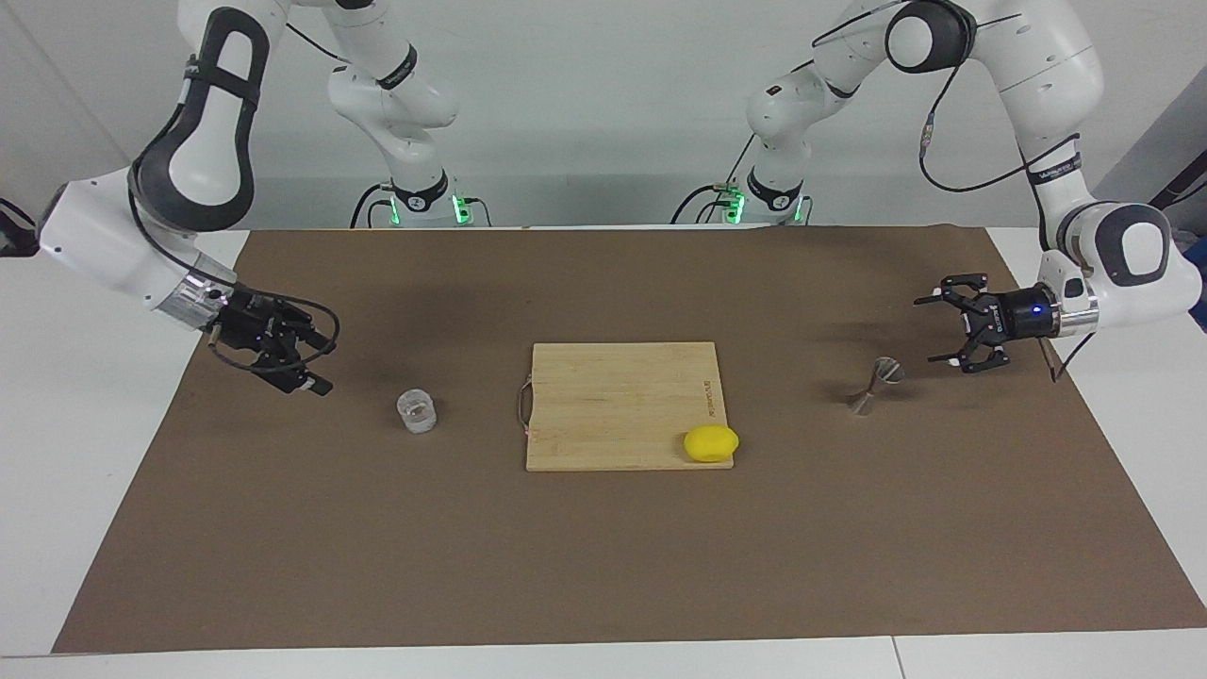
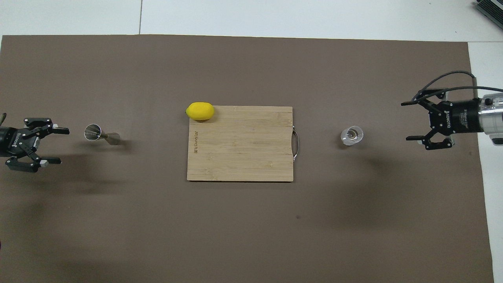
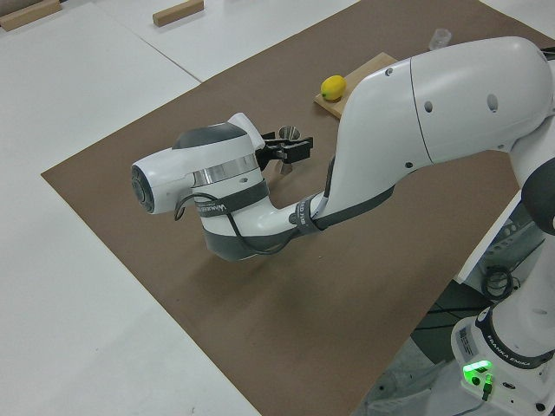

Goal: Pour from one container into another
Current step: 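Move the left gripper to the metal cup while the right gripper approaches the glass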

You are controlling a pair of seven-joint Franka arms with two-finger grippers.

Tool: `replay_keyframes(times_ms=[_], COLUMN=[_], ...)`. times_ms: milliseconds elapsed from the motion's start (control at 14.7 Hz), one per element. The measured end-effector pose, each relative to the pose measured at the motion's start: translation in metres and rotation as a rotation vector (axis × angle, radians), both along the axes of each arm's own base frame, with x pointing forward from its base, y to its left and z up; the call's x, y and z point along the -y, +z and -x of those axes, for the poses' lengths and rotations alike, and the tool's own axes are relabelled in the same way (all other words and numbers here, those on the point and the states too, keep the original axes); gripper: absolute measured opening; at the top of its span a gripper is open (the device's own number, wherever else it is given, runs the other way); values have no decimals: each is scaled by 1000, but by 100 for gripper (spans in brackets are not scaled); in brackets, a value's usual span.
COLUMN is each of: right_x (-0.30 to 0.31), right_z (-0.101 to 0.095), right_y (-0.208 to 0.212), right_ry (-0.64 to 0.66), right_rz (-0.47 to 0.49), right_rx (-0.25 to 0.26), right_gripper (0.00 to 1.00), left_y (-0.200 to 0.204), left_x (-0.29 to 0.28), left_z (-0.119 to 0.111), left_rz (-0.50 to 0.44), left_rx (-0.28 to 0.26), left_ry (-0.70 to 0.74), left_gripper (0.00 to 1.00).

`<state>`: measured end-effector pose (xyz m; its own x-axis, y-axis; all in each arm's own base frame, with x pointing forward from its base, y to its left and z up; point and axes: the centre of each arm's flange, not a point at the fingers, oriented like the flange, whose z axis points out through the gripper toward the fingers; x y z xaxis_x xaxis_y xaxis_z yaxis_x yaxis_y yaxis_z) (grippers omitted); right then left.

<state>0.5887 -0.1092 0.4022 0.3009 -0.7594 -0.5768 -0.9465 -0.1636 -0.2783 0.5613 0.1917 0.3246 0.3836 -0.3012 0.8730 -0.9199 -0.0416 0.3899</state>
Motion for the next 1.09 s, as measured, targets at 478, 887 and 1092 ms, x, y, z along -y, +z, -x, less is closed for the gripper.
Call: replay_keyframes(times_ms=[478,887,1092], right_x=[29,17,12], right_z=[20,21,21], right_y=[-85,-128,-142], right_ry=[-197,-203,-208], right_rz=[-298,-394,-416], right_rx=[-168,-253,-276], right_gripper=[100,100,100], left_y=[-46,-67,-65], left_x=[7,21,29], left_z=[-11,-17,-21], left_rz=[135,206,226], left_rx=[246,333,356], left_ry=[15,23,22], left_gripper=[100,100,100])
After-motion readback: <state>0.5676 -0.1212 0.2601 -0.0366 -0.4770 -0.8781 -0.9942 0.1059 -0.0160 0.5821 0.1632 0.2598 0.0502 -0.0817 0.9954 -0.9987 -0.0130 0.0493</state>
